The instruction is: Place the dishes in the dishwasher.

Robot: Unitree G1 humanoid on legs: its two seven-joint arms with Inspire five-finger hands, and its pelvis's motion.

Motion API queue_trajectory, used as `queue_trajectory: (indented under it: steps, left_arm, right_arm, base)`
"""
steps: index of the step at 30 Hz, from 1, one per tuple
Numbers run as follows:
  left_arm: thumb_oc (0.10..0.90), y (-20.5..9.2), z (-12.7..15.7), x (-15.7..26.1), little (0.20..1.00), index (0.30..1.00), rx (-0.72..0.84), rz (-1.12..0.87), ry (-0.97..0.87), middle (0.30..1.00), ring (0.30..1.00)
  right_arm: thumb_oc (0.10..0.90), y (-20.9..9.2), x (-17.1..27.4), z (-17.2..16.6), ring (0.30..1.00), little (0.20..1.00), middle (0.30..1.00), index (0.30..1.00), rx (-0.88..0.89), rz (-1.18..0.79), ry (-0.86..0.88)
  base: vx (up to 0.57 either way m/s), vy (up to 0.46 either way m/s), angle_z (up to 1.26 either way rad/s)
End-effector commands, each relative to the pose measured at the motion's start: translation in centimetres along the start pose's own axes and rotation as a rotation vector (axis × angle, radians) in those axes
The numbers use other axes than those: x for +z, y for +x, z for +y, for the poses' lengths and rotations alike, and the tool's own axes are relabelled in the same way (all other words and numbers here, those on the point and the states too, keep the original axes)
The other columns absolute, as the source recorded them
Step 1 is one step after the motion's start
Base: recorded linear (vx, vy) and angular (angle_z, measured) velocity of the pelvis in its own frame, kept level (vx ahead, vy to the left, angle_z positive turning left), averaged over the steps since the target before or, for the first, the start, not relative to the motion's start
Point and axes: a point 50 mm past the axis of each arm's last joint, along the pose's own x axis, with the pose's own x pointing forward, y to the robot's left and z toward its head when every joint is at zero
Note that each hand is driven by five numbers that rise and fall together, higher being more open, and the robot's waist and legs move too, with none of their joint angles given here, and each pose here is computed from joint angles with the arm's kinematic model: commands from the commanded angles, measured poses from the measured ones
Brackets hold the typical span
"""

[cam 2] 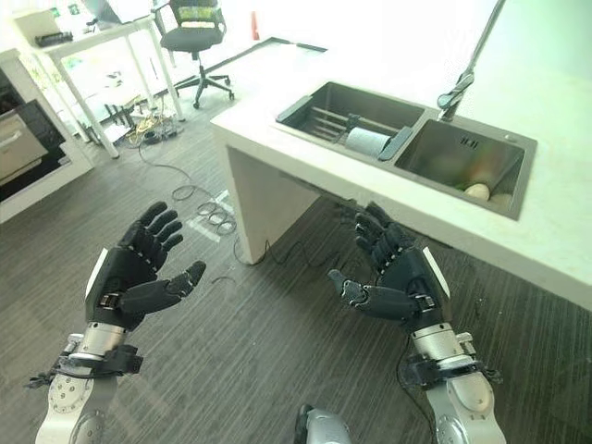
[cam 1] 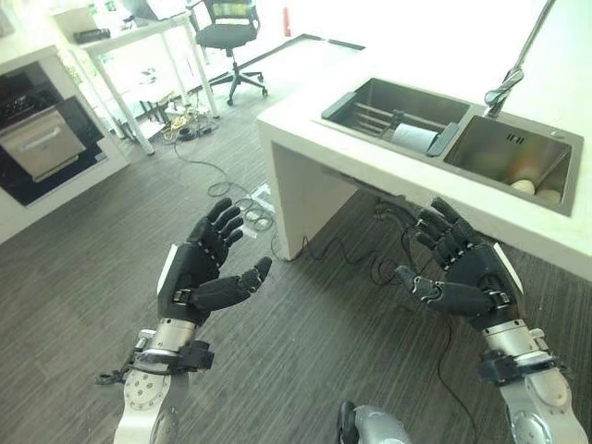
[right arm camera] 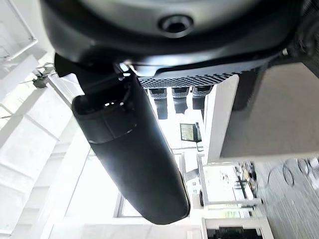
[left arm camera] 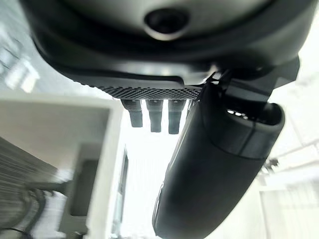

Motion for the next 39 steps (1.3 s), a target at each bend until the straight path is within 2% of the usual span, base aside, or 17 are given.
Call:
queue_trajectory:
  steps: [1,10,15,19,24,30,39]
  left_arm:
    - [0.8,1.2,-1.1,4.0,0.9,0.9,-0.065,-0.293,0.016,0.9,0.9]
    - [0.8,0.1,-0.3,4.8,0.9,0.9,-0.057,-0.317,0.084,0.9,0.9]
    - [0.8,2.5,-1.3,6.2,0.9,0.9,-0.126,-0.399,0.106,0.9,0.9]
    - [0.8,3.4,-2.2,7.0,0.9,0.9,-0.19,-0.428,0.144,0.9,0.9]
    - [0.8,3.4,-2.6,7.2,0.9,0.9,-0.193,-0.437,0.155,0.9,0.9]
    - [0.8,2.9,-2.0,7.7,0.9,0.9,-0.145,-0.448,0.184,0.9,0.9]
    - [0.8,2.8,-2.3,7.6,0.9,0.9,-0.13,-0.466,0.109,0.9,0.9]
  right_arm:
    - [0.8,1.6,5.0,0.2,0.9,0.9,0.9,0.9,0.039,-0.294,-0.088]
    - [0.8,3.0,5.4,1.4,0.9,0.9,0.9,0.9,0.097,-0.305,-0.091]
    - [0.8,2.4,6.1,0.9,0.9,0.9,0.9,0.9,0.01,-0.352,-0.05]
    - [0.8,1.9,5.8,1.2,0.9,0.9,0.9,0.9,-0.018,-0.356,-0.05]
    - [0.8,2.2,5.2,1.9,0.9,0.9,0.9,0.9,-0.005,-0.346,-0.036]
    - [0.8,2.8,5.5,2.1,0.9,0.9,0.9,0.9,0.048,-0.358,-0.033]
    - [0.8,2.8,6.1,2.1,0.9,0.9,0.9,0.9,0.045,-0.369,-0.106]
  base:
    - [0.21,-0.065,-0.71]
    - [0.29,0.206,-0.75]
    - [0.28,0.363,-0.61]
    - [0.24,0.267,0.08]
    - [0.15,0.196,-0.23]
    - [0.3,-0.153,-0.95]
    - [0.31,-0.276,0.34]
